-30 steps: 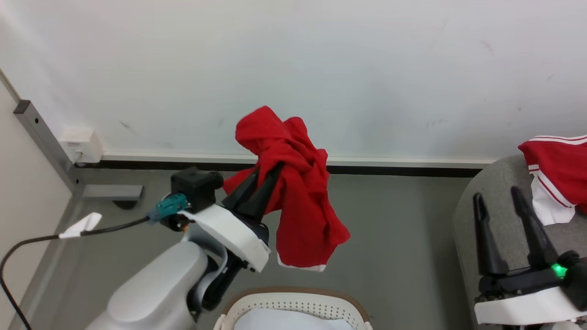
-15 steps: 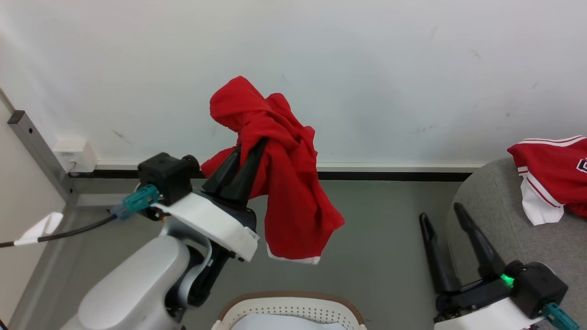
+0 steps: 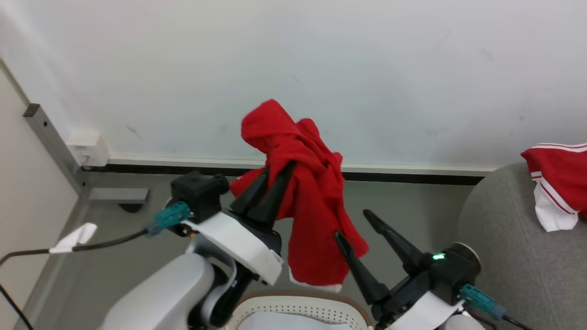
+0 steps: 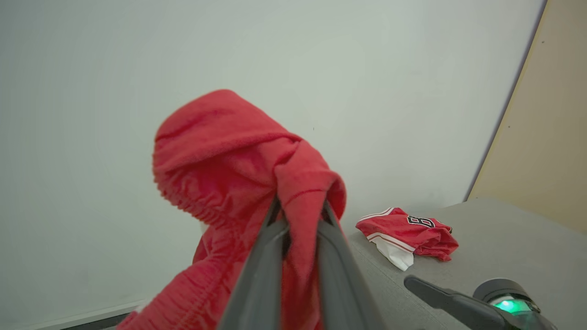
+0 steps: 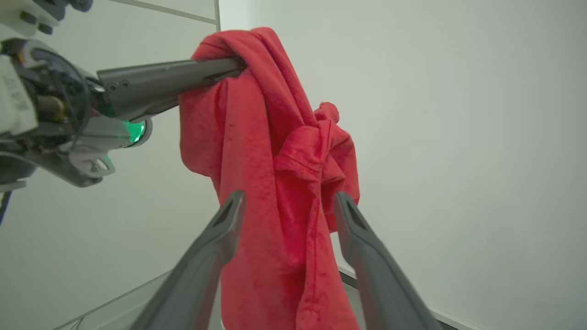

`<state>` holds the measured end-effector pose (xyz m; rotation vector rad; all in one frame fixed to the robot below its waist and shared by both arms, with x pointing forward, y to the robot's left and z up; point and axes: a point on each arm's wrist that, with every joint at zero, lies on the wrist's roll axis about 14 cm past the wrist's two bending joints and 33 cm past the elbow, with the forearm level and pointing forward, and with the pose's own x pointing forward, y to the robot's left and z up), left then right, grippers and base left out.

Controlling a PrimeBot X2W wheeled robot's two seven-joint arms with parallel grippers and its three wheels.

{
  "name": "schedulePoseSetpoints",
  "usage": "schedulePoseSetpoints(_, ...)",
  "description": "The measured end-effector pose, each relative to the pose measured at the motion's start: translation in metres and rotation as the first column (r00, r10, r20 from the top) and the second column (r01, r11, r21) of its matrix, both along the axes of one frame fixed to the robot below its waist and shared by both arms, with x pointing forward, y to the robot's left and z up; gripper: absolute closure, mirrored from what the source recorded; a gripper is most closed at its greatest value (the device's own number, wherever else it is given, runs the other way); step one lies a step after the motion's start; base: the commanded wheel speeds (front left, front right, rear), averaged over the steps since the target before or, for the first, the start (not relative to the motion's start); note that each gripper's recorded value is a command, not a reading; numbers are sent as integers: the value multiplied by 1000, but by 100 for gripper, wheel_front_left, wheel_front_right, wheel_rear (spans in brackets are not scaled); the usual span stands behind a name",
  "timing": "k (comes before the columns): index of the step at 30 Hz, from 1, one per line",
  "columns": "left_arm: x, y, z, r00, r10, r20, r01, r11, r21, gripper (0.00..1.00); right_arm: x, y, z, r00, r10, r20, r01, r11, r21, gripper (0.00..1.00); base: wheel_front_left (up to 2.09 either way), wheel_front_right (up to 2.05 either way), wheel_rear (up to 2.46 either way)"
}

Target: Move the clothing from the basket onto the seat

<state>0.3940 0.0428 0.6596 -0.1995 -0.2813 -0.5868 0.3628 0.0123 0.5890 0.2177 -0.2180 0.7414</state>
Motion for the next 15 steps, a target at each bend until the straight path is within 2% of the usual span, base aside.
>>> schedulePoseSetpoints(7, -21, -15, -12, 998, -54, -32, 54, 999, 5, 100, -9, 42, -19, 990, 123, -73, -127, 991, -42, 0, 0, 0, 0)
schedulePoseSetpoints(15, -45, -23, -16, 996, -80, -46, 80, 997, 6, 100, -12, 65, -49, 975, 158, -155, -175, 979, -100, 0, 0, 0, 0)
